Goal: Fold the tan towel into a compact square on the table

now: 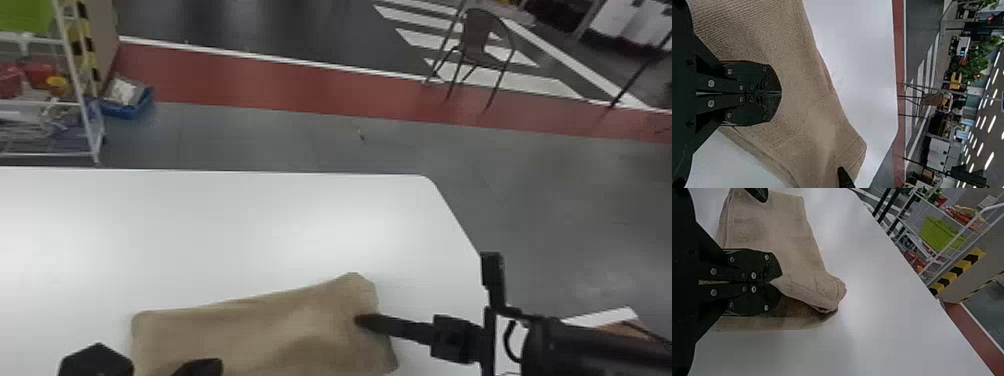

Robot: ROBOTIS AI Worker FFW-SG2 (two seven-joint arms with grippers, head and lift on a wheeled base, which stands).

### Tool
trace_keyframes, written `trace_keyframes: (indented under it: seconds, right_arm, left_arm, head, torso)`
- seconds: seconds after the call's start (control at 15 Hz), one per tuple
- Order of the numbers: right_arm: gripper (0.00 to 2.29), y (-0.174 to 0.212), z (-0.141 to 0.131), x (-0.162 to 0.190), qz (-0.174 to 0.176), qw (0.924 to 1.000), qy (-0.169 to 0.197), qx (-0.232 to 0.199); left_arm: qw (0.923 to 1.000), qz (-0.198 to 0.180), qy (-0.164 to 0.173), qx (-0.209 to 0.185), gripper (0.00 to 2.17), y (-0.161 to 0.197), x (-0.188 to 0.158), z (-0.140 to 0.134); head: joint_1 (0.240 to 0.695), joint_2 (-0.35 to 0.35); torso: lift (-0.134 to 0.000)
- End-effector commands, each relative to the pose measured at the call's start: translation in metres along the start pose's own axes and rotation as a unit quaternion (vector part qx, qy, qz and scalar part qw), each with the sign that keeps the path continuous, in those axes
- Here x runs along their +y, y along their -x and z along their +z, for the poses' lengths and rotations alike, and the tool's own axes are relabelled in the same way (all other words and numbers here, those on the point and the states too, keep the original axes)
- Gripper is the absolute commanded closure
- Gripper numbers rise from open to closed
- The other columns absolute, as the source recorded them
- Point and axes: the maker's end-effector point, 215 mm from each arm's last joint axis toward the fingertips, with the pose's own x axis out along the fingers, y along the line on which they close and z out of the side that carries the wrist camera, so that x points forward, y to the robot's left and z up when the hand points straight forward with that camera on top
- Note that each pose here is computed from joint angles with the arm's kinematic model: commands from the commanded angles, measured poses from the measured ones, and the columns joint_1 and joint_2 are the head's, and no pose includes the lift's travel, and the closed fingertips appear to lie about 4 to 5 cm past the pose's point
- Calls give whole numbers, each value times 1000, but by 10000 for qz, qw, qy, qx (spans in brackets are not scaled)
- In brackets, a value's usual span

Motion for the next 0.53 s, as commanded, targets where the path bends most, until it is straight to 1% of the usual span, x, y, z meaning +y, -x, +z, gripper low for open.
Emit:
trace_keyframes:
  seconds: [0.0,0.13,0.2,0.27,0.33,0.4,0.47]
  right_arm:
    - [1322,-8,-1,23,134,9999,-18,86]
    - [1322,-7,2,44,249,9997,8,47]
    - [1322,-8,7,48,261,9996,82,27]
    - [1322,-8,13,49,206,9997,147,-7]
    - [1278,-7,12,40,23,9999,156,19]
    - [971,-5,10,31,-102,9999,94,19]
    - [829,-3,6,20,-216,9997,26,68]
  left_arm:
    - [10000,-11,16,64,1794,0,0,-5]
    - [10000,-18,20,60,1794,-1,0,-7]
    - [10000,-5,15,96,1794,-2,2,-9]
    - [9999,-5,18,103,1798,-2,2,-9]
    - [10000,-11,11,90,1794,-2,2,-8]
    - [10000,-13,11,76,1798,-1,3,-6]
    - [10000,-13,10,76,1794,-1,4,-6]
  head:
    - [695,-350]
    - [695,-350]
    - [695,-349]
    - [695,-339]
    - [695,-330]
    - [695,-324]
    - [695,-327]
  torso:
    - [-123]
    - [-123]
    - [-123]
    - [-123]
    - [-123]
    - [-123]
    - [-123]
